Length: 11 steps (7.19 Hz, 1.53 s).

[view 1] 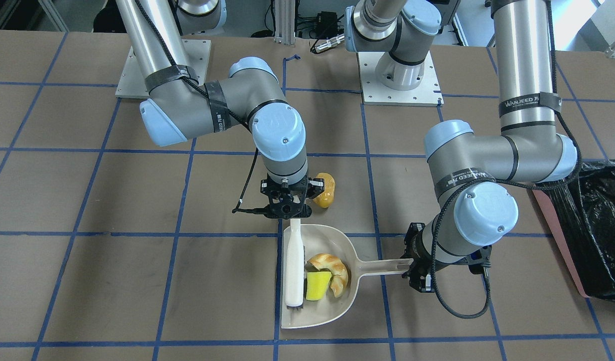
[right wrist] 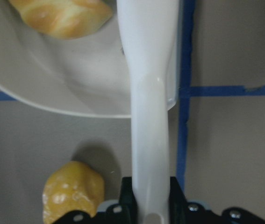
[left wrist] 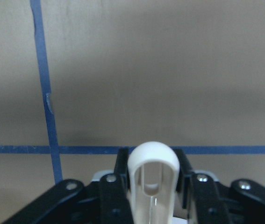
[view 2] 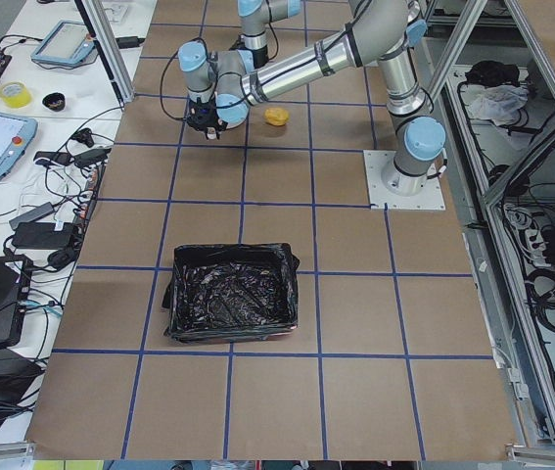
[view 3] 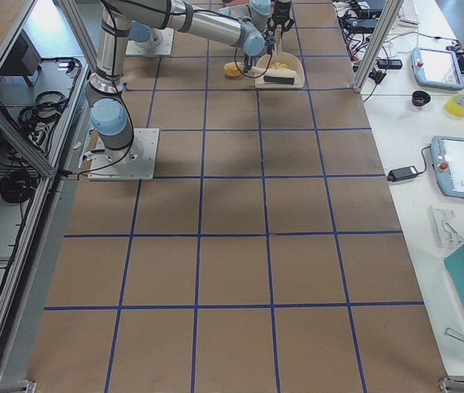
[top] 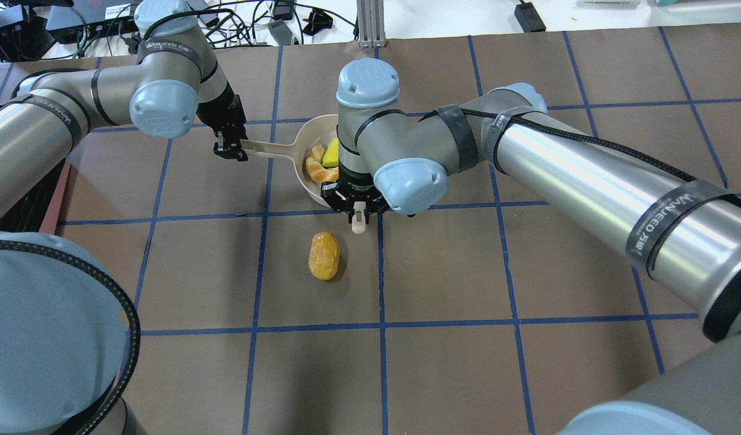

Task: Sweep and dump trash into bin
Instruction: 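Sweep the bread roll and yellow sponge into the dustpan with the right gripper's brush, then pull the dustpan nearer the robot with the left gripper beside the yellow potato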

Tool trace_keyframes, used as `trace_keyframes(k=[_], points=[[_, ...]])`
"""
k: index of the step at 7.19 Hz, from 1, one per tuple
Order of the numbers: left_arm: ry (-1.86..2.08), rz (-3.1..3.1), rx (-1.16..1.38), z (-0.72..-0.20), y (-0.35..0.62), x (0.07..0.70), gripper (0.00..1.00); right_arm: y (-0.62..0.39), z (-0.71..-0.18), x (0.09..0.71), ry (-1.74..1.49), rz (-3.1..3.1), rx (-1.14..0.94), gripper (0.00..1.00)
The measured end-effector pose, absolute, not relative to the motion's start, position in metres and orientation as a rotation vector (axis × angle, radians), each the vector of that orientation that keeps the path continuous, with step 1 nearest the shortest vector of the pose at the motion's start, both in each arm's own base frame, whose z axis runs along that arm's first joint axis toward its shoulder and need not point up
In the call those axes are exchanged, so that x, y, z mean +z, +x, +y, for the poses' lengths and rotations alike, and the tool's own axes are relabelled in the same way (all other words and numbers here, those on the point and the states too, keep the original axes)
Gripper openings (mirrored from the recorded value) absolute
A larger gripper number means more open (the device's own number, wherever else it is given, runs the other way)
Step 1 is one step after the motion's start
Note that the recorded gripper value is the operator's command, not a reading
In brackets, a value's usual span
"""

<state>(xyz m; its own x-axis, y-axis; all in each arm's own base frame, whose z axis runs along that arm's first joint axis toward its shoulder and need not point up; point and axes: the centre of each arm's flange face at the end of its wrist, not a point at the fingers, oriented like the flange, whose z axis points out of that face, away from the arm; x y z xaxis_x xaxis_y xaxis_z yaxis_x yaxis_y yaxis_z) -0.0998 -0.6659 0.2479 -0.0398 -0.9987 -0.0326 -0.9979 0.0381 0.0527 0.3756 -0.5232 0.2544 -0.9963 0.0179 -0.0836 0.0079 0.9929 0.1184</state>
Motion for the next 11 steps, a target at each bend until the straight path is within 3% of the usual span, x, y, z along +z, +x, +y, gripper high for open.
trace_keyframes(k=[4,8,11], points=[[2.032,-2.123,-0.258,-0.677,-0.075,0.258,0.0,0.33,-0.513,0.319,0.007,3.116,0.208,0.0],[2.065,-2.067,-0.299,-0.669,-0.036,0.284,0.0,0.31,-0.468,0.381,0.028,3.154,0.209,0.0],[2.077,-2.106,-0.315,-0.636,0.005,0.327,0.0,0.309,-0.426,0.351,0.122,3.133,0.331,0.0]])
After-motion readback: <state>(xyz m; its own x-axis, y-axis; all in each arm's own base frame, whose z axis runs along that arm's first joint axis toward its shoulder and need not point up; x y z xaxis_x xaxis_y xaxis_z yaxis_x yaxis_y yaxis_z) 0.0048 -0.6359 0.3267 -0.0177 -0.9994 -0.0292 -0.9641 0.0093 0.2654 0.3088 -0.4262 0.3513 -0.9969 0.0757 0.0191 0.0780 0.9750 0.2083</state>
